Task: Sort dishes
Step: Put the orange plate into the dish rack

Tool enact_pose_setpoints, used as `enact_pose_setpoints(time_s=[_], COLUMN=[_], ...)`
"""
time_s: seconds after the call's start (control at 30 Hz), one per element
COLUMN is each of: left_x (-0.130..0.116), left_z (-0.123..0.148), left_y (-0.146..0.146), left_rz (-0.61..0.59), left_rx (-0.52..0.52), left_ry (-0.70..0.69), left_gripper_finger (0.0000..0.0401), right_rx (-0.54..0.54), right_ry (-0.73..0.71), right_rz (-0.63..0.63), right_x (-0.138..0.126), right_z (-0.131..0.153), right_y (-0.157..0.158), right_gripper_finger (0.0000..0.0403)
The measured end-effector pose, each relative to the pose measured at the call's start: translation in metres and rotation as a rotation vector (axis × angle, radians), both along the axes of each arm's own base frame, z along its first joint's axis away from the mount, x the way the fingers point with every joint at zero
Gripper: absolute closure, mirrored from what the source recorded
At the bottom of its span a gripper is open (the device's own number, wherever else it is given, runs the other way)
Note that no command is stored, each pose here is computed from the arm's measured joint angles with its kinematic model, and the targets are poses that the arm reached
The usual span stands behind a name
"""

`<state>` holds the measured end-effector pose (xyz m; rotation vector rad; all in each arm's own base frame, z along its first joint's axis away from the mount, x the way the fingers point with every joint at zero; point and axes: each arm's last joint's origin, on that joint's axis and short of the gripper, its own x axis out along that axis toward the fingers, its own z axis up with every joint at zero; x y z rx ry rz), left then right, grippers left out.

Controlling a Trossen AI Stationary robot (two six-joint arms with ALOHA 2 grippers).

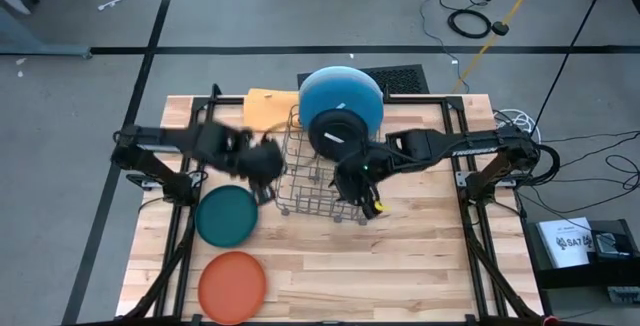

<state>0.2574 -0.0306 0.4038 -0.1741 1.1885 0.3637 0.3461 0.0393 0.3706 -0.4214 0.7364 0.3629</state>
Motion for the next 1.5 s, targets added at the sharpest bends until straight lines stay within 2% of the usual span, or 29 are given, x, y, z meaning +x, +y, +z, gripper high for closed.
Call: enact_pose_setpoints(time_s=[0.1,0.23,0.43,0.63,0.77,0.87,0.97,1.1,1.3,1.5], left_x=[-0.003,-0.009,-0.017,-0.028,-0.039,-0.049,-0.054,-0.049,-0.035,-0.034], left_z=[-0.03,-0.061,-0.097,-0.122,-0.143,-0.163,-0.182,-0.203,-0.22,-0.232], left_y=[-0.025,-0.061,-0.116,-0.164,-0.185,-0.194,-0.205,-0.218,-0.237,-0.238], left_rz=[0.045,0.058,0.004,-0.126,-0.202,-0.236,-0.258,-0.259,-0.274,-0.194], left_rx=[-0.046,-0.068,-0.16,-0.281,-0.317,-0.313,-0.313,-0.395,-0.547,-0.533], left_ry=[0.109,0.161,0.072,-0.07,-0.126,-0.107,-0.038,0.062,0.053,0.088], left_gripper_finger=[0.0255,0.0255,0.0255,0.0255,0.0255,0.0255,0.0255,0.0255,0.0255,0.0255], right_rx=[0.027,0.032,-0.001,-0.001,-0.018,-0.035,-0.039,-0.038,-0.059,-0.064], right_ry=[0.009,0.017,-0.012,-0.142,-0.2,-0.225,-0.224,-0.243,-0.259,-0.259], right_rz=[0.021,0.044,0.011,0.016,0.006,-0.003,0.007,-0.033,-0.058,-0.061], right_x=[-0.002,-0.004,-0.008,-0.016,-0.021,-0.022,-0.023,-0.023,-0.021,-0.02], right_z=[0.0,-0.004,-0.011,-0.011,-0.016,-0.022,-0.027,-0.026,-0.025,-0.025], right_y=[0.017,0.046,0.095,0.148,0.176,0.191,0.198,0.199,0.196,0.194], right_gripper_finger=[0.0236,0.0236,0.0236,0.0236,0.0236,0.0236,0.0236,0.0236,0.0236,0.0236])
